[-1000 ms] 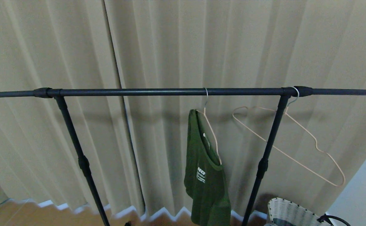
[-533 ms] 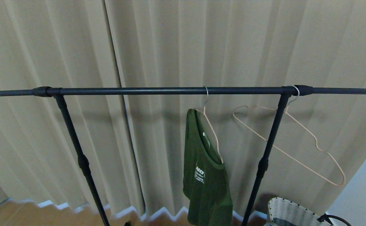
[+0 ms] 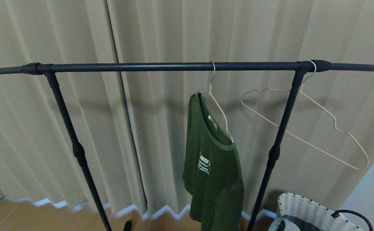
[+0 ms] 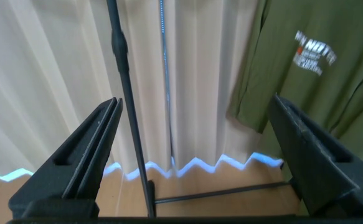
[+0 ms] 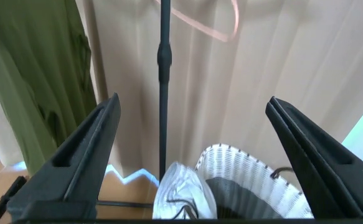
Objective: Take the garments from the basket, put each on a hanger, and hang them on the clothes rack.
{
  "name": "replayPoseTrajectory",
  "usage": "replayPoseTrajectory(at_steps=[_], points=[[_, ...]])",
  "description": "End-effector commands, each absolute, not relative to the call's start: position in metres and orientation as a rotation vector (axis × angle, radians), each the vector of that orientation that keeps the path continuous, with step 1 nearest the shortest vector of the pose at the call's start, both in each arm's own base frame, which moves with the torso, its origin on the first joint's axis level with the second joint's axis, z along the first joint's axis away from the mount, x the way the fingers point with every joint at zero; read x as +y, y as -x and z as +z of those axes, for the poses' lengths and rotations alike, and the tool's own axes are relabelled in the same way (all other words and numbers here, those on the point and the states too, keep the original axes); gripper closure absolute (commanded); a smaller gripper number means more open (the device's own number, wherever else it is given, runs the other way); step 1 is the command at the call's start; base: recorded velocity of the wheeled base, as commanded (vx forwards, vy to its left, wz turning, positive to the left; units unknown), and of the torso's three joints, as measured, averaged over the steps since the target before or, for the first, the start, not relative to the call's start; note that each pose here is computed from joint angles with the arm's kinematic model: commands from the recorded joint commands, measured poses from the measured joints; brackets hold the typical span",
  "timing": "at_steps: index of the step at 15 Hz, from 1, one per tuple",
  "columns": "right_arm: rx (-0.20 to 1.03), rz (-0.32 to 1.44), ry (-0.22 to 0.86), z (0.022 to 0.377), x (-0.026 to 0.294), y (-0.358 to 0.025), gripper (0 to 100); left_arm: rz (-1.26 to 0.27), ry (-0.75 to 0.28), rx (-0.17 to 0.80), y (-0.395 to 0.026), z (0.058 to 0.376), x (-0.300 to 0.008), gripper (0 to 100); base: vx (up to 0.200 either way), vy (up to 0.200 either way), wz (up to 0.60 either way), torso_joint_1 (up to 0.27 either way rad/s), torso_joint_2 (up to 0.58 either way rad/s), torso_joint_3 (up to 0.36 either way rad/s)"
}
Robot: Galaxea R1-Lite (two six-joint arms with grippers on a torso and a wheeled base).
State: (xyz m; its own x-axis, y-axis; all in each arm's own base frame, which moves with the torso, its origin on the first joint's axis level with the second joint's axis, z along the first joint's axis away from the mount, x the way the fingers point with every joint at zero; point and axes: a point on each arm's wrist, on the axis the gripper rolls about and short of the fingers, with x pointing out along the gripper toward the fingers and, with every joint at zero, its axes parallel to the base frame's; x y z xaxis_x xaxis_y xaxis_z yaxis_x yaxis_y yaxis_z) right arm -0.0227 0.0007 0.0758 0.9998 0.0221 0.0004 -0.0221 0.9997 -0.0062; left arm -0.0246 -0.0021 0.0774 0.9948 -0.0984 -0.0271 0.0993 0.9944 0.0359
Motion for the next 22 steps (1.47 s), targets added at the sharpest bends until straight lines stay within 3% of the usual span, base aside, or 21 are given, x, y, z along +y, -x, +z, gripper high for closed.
replayPoseTrajectory(at_steps=[1,17,22], points=[[-0.002,0.023,0.006,0.0758,0.0007,0.0227,0,-0.099,-0.037,0.024,0.0246,0.0775,-0.0021,0,0.000,0.000,0.00,-0.203,0.50,0.305],[-0.002,0.025,0.015,0.0758,0.0008,0.0227,0,-0.099,-0.040,0.024,0.0246,0.0775,-0.0021,0,0.000,0.000,0.00,-0.140,0.46,0.318],[0.000,0.025,0.014,0.0757,0.0008,0.0227,0,-0.103,-0.042,0.025,0.0246,0.0773,-0.0022,0,0.000,0.000,0.00,-0.017,0.08,0.061]])
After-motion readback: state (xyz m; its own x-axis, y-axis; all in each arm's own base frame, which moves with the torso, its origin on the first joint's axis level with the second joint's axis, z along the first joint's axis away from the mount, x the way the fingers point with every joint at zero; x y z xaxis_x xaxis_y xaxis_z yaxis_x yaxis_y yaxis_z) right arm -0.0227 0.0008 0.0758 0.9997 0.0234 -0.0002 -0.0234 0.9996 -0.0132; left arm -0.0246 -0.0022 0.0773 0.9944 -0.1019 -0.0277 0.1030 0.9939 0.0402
